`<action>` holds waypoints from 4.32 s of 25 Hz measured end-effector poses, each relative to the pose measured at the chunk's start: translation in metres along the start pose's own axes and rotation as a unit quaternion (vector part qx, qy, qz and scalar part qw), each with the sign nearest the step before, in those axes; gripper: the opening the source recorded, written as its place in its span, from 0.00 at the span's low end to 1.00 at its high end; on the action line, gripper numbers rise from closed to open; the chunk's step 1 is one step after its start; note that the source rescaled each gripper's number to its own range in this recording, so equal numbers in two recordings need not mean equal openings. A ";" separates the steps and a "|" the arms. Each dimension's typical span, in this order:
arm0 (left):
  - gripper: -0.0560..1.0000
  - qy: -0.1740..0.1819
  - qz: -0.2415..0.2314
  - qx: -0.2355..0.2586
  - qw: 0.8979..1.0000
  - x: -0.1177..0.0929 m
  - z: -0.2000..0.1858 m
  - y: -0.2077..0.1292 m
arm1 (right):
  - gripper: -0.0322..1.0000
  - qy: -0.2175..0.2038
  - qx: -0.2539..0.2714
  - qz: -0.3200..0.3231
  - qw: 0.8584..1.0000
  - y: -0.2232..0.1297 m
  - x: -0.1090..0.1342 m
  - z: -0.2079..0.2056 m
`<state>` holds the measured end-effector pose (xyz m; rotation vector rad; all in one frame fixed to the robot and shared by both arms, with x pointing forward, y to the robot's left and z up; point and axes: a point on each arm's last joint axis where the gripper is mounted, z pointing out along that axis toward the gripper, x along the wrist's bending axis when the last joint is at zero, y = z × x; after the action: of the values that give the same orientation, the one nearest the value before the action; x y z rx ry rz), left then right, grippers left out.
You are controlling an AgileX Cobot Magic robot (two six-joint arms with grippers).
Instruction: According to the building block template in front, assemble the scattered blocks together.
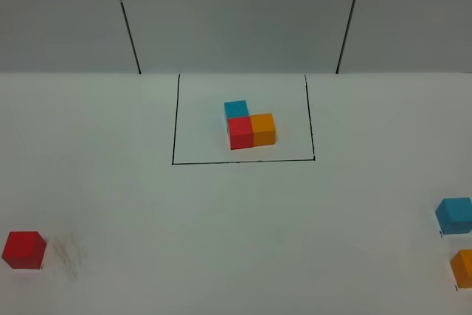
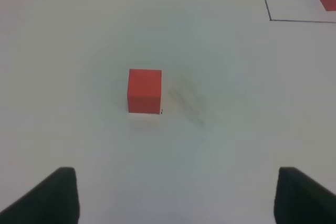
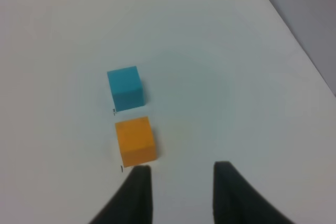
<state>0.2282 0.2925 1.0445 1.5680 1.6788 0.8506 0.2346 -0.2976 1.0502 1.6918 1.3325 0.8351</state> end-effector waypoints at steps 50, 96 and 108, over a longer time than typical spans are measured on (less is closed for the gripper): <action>0.93 0.019 -0.005 0.116 0.993 0.010 0.068 0.137 | 0.03 0.000 0.000 0.000 1.000 0.000 0.000 0.000; 0.93 0.011 -0.016 0.390 0.921 0.028 0.294 0.078 | 0.03 0.000 0.000 0.000 1.000 0.000 0.000 0.000; 0.93 0.009 -0.029 0.430 0.902 0.029 0.319 0.053 | 0.03 0.000 0.000 0.000 1.000 0.000 0.000 0.000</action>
<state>0.5211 0.3292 0.9091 2.0323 2.2616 0.0406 0.2346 -0.2976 1.0502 1.6918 1.3325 0.8351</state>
